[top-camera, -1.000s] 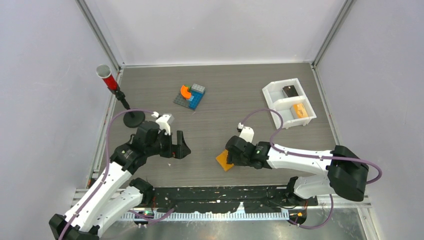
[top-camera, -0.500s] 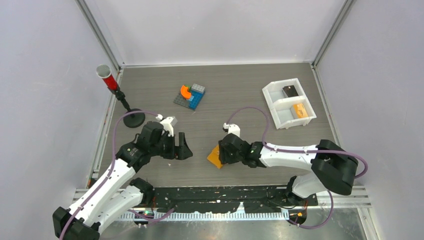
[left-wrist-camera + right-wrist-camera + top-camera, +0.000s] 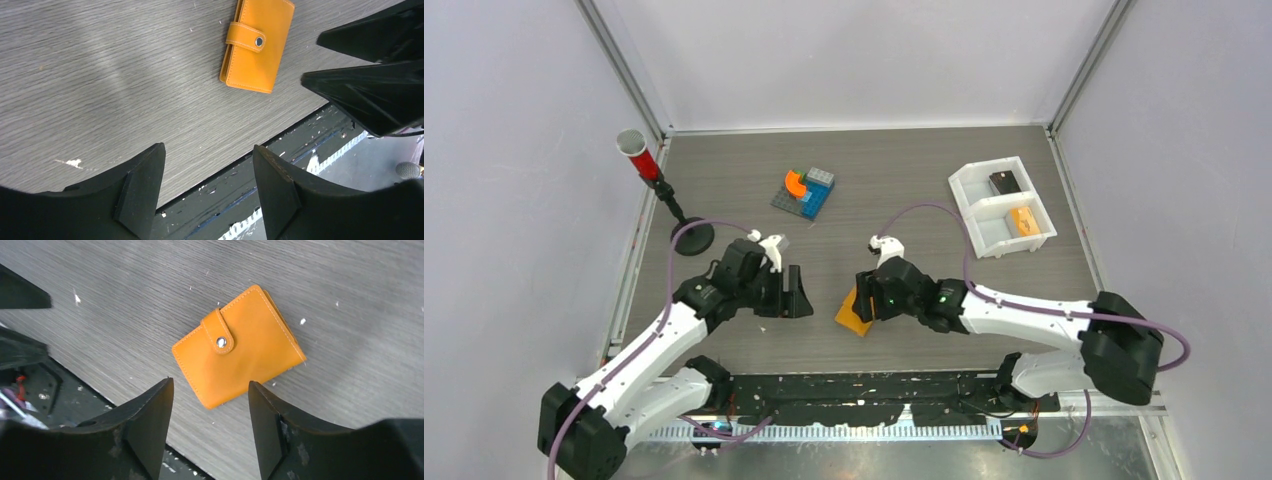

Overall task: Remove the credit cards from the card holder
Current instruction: Open the card holder at the center of the board.

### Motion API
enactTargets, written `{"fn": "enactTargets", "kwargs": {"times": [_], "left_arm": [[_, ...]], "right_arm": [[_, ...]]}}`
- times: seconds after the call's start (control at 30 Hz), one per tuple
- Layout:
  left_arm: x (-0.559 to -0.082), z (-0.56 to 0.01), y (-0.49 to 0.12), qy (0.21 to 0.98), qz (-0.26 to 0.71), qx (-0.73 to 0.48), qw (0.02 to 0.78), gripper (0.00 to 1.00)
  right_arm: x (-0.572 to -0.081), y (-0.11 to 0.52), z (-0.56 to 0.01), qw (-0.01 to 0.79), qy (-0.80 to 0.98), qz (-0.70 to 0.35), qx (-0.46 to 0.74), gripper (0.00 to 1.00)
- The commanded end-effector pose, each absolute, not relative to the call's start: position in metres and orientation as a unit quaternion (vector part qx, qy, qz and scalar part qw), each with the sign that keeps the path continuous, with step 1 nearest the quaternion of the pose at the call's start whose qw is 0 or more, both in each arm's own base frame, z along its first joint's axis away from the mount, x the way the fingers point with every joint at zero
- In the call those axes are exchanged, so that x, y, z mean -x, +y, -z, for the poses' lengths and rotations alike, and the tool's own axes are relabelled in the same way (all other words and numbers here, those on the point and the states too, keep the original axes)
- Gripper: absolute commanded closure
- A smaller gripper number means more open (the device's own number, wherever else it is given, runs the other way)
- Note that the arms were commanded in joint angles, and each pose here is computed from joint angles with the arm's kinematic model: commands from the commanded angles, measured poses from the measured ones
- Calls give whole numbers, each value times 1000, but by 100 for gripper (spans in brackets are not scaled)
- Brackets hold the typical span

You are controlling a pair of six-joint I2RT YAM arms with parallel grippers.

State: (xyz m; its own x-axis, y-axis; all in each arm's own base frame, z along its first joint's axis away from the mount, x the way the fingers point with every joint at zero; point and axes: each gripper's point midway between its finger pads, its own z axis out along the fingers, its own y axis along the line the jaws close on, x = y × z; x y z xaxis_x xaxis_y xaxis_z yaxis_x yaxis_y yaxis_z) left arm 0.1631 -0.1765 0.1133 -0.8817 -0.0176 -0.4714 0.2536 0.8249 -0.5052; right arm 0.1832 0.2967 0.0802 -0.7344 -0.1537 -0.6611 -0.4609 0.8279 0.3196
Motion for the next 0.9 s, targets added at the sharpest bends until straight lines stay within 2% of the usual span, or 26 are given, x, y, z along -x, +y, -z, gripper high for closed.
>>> {"fn": "enactTargets", "kwargs": {"times": [0.0,0.1,0.13,0.2,0.27,0.47,0.6,0.87], "left_arm": [[-177,-122,-197,916,305,-80,249,34],[-187,-122,-211,917,293,-97,252,35],[-190,-121,-217,917,292,-104,251,36],[-197,-117,-230,915,293,-117,250,39],[-201,-113,-241,915,292,-127,247,42],[-214,-106,-270,907,312,-145,244,44],[-219,-96,-280,907,321,-144,232,45],[-217,-71,-284,916,317,-139,203,48]], "right_arm": [[-171,280,-79,290,919,-263,44,35],[-169,274,-73,275,919,-278,-44,39],[-169,273,-69,273,918,-282,-54,46],[-170,274,-66,267,915,-290,-85,52],[-172,273,-60,262,917,-284,-99,53],[-182,272,-50,272,911,-277,-138,52],[-188,274,-46,281,907,-276,-149,46],[-195,281,-40,285,900,-285,-164,46]]}}
